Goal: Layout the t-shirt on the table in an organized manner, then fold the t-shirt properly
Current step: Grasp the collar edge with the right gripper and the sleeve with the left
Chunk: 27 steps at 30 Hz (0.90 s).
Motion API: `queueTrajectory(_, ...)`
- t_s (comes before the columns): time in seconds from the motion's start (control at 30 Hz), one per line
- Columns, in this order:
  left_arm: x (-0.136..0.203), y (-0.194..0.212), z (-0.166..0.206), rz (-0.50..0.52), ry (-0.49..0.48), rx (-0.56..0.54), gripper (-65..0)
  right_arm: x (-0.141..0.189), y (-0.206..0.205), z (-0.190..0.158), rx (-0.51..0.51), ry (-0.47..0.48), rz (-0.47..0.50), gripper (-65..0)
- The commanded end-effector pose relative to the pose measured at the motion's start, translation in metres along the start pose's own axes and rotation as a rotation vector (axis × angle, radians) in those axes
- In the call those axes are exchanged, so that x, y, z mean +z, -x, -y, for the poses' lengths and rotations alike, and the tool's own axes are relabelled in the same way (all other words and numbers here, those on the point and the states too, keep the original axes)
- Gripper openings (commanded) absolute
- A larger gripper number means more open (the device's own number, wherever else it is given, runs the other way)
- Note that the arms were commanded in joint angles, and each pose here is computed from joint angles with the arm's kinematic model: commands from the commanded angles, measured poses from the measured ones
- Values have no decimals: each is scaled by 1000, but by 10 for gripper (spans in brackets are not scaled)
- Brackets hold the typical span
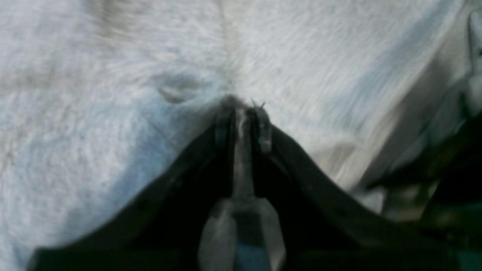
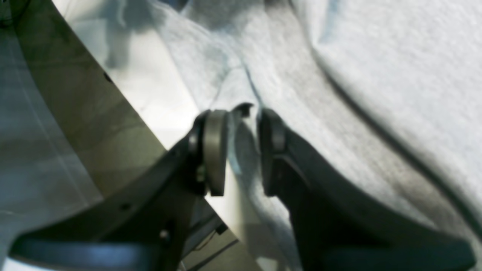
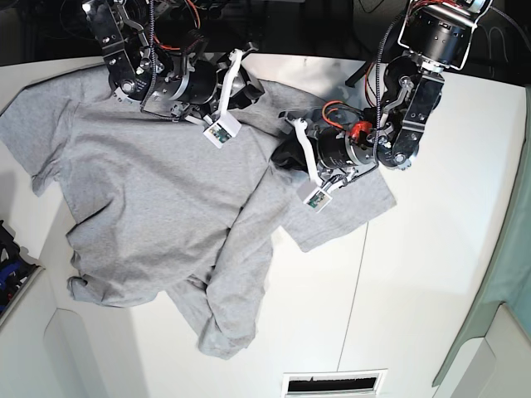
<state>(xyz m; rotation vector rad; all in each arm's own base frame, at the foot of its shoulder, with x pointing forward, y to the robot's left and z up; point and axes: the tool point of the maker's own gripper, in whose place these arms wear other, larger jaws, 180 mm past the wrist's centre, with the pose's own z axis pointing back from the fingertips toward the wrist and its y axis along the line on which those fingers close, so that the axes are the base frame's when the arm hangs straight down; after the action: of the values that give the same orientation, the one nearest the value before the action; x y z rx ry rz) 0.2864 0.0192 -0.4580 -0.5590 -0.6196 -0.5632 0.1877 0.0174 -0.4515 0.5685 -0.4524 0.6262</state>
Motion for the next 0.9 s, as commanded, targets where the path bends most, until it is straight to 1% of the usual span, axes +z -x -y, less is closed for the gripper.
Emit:
queueTrajectory(0.0,-4,-7,-6,-8,-19,-13,-541,2,-11,-2,10,-13,34,-503)
queueTrajectory(0.1,-14,5,-18,-60,-41,6,-541,3,-5,-7,-9,-37,2,-503)
queueTrajectory(0.2,-16,16,-45,-115,-129,42,-541,3,5,-19,-28,-93,-35,-503)
queueTrajectory(0.27,-15,22,-57,-148,-158,44,-542,5,12,-27,-34,-109,-38,-503)
queueTrajectory(0.5,-15,17,-75,-161,-185,47,-542,15,27,-54,-41,-145,-34,-503)
queueTrajectory(0.63,-13,15,-83,-170,-223,35,-542,23,35,-71,-48,-166,-31,-503)
queueTrajectory(0.73,-13,15,-83,-169,-224,36,-542,28,31,-71,-38,-153,-3,-503)
queueTrajectory(0.87,-14,16,-77,-160,-194,55,-541,35,10,-45,-33,-71,95,-503)
